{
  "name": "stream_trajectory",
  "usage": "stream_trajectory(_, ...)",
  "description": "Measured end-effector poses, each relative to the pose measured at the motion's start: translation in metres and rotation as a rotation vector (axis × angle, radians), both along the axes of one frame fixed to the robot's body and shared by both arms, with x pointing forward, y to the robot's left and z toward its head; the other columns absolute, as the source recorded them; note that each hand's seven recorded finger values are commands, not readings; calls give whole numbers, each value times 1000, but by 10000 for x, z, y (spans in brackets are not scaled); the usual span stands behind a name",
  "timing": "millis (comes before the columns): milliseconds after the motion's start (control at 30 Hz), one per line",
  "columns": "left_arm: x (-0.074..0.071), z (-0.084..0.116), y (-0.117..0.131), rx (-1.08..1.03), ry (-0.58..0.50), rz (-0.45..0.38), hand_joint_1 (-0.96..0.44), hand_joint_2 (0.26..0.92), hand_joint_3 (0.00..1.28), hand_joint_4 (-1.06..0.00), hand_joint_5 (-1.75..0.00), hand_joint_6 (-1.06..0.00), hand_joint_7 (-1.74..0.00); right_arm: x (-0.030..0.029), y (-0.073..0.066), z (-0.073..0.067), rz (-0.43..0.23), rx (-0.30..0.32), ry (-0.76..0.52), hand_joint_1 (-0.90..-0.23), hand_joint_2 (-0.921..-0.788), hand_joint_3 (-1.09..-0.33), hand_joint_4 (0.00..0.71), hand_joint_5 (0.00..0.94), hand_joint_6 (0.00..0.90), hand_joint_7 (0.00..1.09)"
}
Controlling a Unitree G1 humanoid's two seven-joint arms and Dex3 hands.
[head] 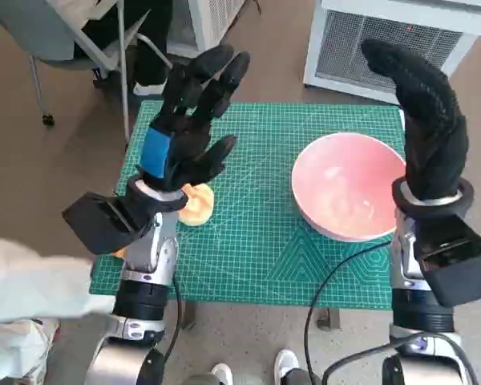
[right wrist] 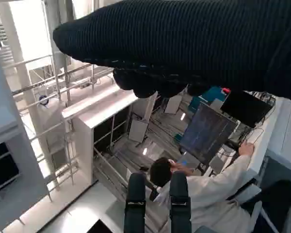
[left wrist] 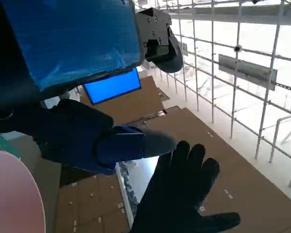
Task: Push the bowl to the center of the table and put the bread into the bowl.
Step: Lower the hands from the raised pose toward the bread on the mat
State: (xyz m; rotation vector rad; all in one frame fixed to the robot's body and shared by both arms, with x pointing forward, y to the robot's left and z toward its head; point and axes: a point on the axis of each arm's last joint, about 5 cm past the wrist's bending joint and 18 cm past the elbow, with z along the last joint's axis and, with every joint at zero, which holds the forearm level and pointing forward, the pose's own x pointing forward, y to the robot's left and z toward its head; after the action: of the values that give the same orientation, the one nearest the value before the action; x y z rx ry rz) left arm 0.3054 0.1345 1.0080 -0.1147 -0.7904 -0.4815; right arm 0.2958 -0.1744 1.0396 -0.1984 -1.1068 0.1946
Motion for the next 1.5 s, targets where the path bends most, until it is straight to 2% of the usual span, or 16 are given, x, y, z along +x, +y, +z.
stream_trajectory(1033,0,2,8,-2,-2,6,-501,921,356,-303,-29,-46,-774,-2,-15,-1,0,9,-4,-555,-921,-775,244,0,-1,574)
stream_trajectory(1233,0,2,7,-2,-2,6,-501,921,356,-297,-26,-42,-779,-19,-138,-11,-31,17,-13,-548,-921,-779,241,0,-1,567)
stream_trajectory(1367,-1,-1,15,-2,-2,8,-501,921,356,-294,-24,-39,-779,-14,-283,-73,-86,25,4,-546,-921,-784,238,0,-1,561)
stream_trajectory(1500,-5,-14,25,-2,2,11,-504,921,355,-284,-18,-36,-781,-11,-463,-182,-174,74,54,-549,-921,-787,235,1,-1,532)
